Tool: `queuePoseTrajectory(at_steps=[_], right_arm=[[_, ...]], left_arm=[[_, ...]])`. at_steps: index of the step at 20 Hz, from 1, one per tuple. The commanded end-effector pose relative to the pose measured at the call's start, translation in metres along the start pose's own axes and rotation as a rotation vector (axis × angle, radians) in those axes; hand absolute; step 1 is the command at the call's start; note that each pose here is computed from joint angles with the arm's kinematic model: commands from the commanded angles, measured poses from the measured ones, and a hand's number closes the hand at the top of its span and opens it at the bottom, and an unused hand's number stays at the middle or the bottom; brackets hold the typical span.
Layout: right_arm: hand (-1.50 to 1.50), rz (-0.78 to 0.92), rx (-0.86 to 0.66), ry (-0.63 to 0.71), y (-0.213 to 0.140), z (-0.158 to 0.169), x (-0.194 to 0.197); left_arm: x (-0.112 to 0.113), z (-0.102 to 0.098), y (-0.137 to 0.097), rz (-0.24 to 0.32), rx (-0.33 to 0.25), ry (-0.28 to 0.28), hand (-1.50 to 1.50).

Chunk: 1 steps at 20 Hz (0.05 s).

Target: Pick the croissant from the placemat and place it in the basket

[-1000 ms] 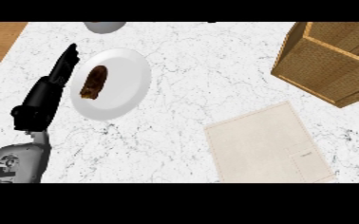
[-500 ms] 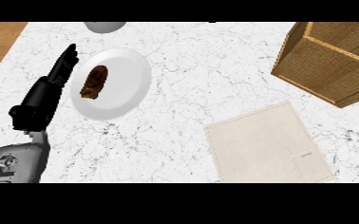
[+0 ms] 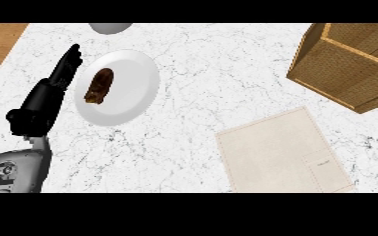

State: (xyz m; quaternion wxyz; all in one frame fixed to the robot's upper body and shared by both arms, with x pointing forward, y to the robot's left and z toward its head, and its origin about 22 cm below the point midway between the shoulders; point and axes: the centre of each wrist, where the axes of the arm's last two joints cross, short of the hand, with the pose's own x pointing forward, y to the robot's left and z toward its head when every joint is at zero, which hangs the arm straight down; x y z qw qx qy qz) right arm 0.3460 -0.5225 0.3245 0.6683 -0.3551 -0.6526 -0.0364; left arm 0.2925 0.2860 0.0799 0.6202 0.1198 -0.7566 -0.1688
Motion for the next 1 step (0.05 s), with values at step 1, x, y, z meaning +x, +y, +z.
queuePoseTrajectory(at_steps=[1], right_arm=[[-1.50, -0.089, -0.132, 0.020, -0.0497, 0.0145, -0.0280]], left_arm=[[0.0003, 0.0054, 0.0015, -0.003, -0.023, -0.017, 0.00]])
